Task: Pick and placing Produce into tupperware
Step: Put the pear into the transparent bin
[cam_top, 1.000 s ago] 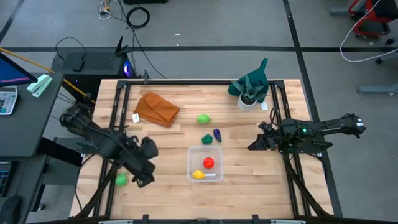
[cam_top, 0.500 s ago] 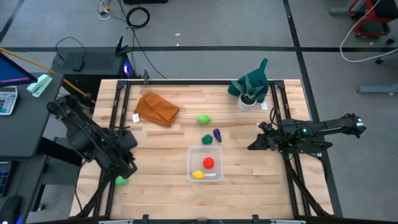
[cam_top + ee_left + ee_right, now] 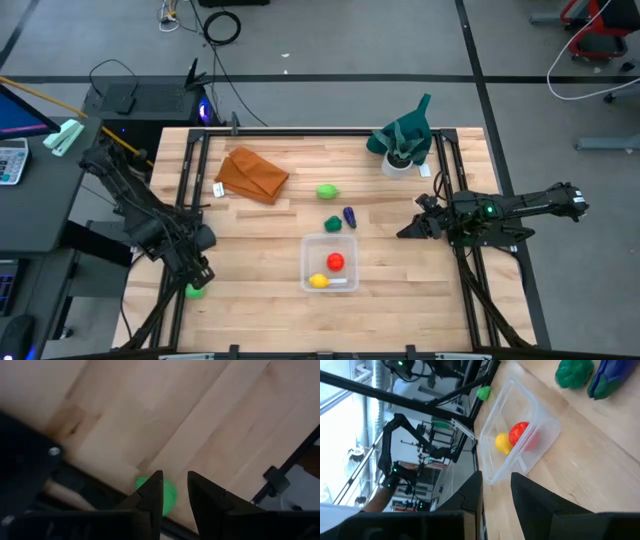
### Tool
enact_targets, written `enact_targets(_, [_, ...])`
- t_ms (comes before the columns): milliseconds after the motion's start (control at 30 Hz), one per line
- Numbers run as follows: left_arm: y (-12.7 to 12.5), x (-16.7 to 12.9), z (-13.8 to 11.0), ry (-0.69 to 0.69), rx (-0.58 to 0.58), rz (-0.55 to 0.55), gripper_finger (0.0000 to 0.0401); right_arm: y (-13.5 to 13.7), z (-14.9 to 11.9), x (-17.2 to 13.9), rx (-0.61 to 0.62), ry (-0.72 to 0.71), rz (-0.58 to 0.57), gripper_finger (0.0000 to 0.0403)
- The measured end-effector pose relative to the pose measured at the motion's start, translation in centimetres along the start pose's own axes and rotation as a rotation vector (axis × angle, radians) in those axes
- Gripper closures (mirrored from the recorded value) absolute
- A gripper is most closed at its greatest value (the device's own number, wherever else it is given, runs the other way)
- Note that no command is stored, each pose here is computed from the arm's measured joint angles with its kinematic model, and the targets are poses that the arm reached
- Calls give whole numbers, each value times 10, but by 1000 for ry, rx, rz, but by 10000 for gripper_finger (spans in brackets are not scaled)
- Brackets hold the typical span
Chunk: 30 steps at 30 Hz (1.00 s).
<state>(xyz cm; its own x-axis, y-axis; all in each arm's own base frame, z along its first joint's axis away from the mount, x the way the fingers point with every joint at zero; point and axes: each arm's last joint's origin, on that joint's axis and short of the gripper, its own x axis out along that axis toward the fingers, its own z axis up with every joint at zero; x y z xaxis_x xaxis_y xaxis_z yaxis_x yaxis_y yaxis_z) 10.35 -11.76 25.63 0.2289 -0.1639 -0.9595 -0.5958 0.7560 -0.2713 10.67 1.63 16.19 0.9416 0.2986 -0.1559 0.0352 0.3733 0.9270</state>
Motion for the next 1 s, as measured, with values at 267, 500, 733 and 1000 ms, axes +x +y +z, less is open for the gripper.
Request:
enact_targets(267, [10, 43, -5, 71, 85, -86, 304, -1, 1, 0, 30, -51, -23, 334])
enact_targets(500, [14, 59, -2, 122, 167, -115, 313, -1, 3, 0, 52, -96, -39, 334])
enact_targets(733, [13, 60, 8, 108, 196, -131, 294, -2, 4, 0, 55, -129, -52, 334])
enact_targets(1000, [-5, 73, 13, 96, 302, -192, 192, -2, 4, 0, 70, -139, -54, 334])
